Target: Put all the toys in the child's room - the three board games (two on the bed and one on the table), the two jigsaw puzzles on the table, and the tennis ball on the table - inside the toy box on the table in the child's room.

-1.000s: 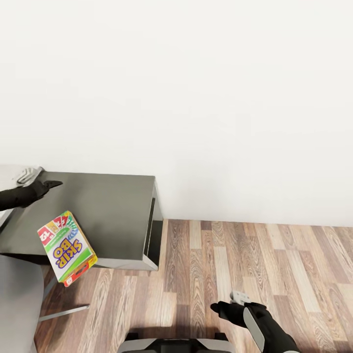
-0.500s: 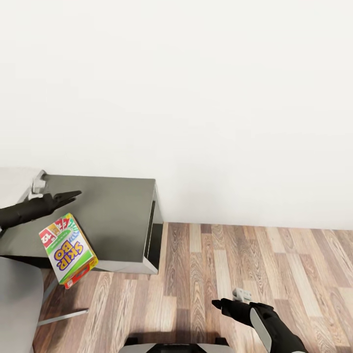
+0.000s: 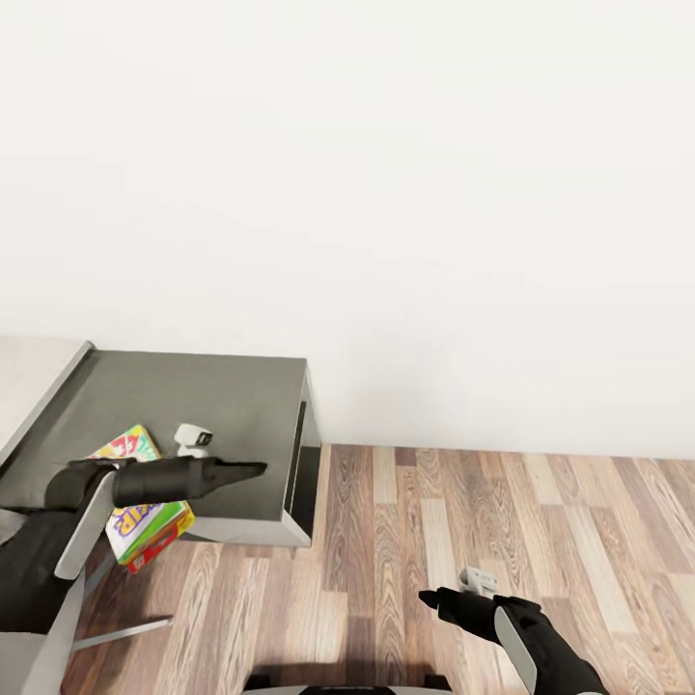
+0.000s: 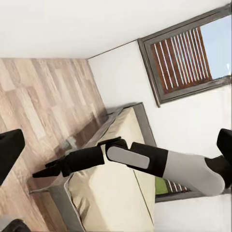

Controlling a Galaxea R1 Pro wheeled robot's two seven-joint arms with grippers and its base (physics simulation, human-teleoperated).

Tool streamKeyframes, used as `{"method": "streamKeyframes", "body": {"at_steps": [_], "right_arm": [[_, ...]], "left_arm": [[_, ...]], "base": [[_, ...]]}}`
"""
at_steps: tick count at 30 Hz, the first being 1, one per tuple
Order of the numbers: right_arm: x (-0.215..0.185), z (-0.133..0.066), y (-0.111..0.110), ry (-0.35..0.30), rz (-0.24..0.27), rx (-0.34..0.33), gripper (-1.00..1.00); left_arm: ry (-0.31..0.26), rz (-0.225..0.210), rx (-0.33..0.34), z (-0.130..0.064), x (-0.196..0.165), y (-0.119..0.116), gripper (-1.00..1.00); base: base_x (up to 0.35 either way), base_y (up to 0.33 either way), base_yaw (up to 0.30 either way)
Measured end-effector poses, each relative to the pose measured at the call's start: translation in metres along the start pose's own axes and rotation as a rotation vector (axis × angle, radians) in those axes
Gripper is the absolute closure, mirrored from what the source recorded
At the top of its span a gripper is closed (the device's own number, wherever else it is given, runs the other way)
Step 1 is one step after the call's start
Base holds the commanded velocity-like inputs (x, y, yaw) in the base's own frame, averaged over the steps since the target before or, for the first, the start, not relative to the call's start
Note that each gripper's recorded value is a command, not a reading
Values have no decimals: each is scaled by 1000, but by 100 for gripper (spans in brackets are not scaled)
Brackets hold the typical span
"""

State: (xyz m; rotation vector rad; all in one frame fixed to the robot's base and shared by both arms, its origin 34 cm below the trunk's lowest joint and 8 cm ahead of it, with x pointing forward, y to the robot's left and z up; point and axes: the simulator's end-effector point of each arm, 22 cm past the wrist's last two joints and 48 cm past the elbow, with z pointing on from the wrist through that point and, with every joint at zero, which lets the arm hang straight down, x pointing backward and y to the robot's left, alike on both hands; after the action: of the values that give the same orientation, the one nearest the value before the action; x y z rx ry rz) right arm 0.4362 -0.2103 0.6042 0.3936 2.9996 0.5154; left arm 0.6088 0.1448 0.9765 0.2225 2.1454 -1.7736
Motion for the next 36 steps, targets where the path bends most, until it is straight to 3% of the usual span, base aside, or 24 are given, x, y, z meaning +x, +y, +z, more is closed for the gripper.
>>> {"method": "streamKeyframes", "body": {"at_steps": [6, 9, 11, 14, 26, 36], "right_arm": [[-3, -2, 3, -8, -4, -3, -100], [-5, -3, 4, -11, -5, -5, -100], [-6, -4, 5, -14, -7, -7, -100], [-8, -6, 7, -18, -8, -14, -100], [-15, -12, 20, -37, -16, -62, -100], [-22, -16, 29, -52, -26, -87, -100]], "left_arm": [[92, -25, 131, 66, 36, -32, -100], [145, -60, 196, 101, 67, -51, -100], [155, -77, 196, 114, 80, -54, -100], [163, -97, 146, 129, 97, -47, -100], [182, -139, 20, 136, 137, -24, -100], [164, -129, 1, 129, 132, -23, -100]], "base": [[0, 0, 0], [0, 0, 0], [0, 0, 0], [0, 0, 0], [0, 0, 0], [0, 0, 0]]}}
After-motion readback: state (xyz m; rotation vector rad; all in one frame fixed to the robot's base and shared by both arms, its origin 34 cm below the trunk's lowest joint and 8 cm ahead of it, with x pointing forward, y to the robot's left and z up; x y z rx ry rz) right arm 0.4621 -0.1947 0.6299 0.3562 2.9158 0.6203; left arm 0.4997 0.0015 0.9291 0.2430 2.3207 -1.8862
